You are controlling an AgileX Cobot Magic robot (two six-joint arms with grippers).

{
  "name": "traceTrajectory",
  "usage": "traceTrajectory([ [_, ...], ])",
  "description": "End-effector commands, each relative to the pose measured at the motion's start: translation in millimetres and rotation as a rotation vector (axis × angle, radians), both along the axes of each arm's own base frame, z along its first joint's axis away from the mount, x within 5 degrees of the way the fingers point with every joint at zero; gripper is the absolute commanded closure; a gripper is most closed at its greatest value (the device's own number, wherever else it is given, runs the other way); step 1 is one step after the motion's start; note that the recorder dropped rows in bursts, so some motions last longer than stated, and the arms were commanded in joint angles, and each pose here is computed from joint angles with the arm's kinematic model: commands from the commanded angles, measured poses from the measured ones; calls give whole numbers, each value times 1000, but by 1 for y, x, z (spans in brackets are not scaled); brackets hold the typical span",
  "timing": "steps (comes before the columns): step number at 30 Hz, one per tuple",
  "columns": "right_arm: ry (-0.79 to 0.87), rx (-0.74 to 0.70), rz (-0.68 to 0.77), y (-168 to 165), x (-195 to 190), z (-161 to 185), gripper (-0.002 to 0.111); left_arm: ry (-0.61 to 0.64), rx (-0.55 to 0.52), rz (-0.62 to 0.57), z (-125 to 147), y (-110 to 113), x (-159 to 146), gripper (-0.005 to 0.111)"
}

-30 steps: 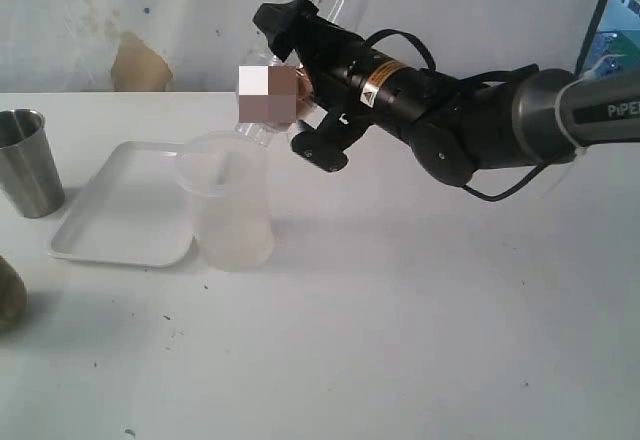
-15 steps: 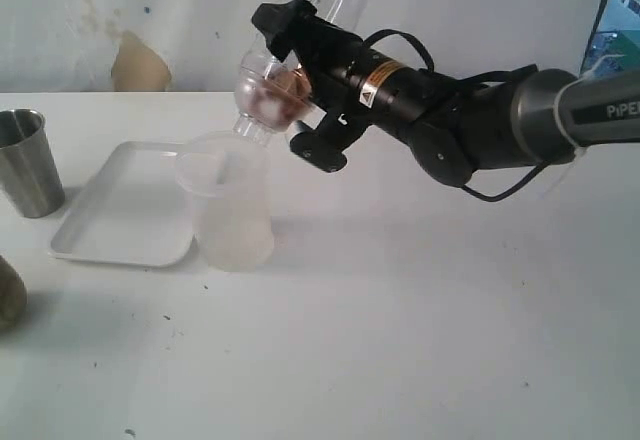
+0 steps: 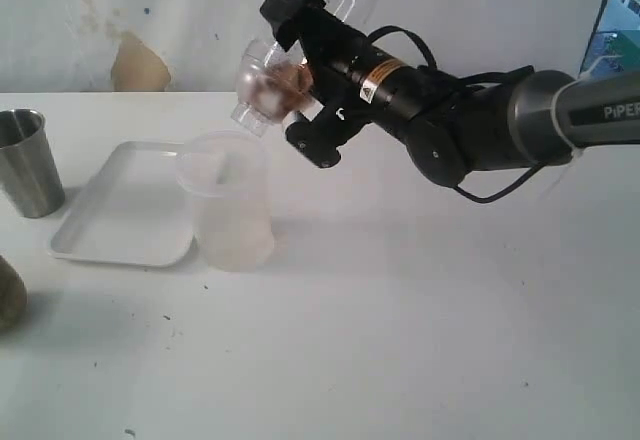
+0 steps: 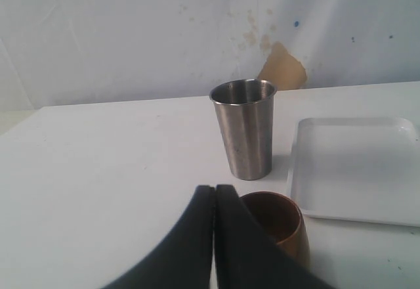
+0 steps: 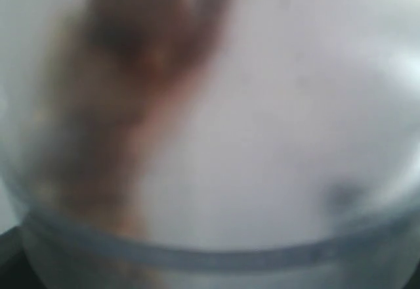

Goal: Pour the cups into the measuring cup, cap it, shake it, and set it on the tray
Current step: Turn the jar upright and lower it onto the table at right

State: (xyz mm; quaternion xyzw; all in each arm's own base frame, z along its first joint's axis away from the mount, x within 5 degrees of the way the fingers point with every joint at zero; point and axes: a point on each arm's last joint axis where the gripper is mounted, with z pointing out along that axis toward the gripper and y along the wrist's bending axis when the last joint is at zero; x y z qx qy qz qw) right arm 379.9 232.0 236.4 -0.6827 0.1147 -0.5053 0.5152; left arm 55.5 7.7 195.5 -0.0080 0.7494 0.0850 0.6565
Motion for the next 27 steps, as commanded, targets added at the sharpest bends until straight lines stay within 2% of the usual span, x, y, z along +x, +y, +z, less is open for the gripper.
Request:
traceTrajectory([
  [1,141,355,-60,-7,4,16,108,-11,-7,-5,-1,0,0,106],
  [6,379,686,-72,-11,6,12,108,-11,-7,-5,-1,0,0,106],
  [8,557,990,-57,-13,7,14,108,-11,-7,-5,-1,0,0,106],
  [11,859,1519,-9,-32,14,22,108,-11,-7,-5,-1,0,0,106],
  [15,1184,1916,191,-62,25,30,108,-11,-7,-5,-1,0,0,106],
  [18,1361,2061,340,-85,29,35,108,-11,-7,-5,-1,0,0,106],
  [19,1385,2026,357,-89,29,35,108,-11,-7,-5,-1,0,0,106],
  [20,1395,1867,321,-87,25,34,108,-11,-7,-5,-1,0,0,106],
  [21,1409,1794,268,-85,23,33,108,-11,-7,-5,-1,0,0,106],
  [23,1450,1740,205,-81,19,31,108,-11,-7,-5,-1,0,0,106],
  [24,1452,1750,208,-82,19,33,108,-11,-7,-5,-1,0,0,106],
  [26,1311,1987,214,-106,32,41,108,-11,-7,-5,-1,0,0,106],
  [27,1299,2035,210,-112,34,40,108,-11,-7,-5,-1,0,0,106],
])
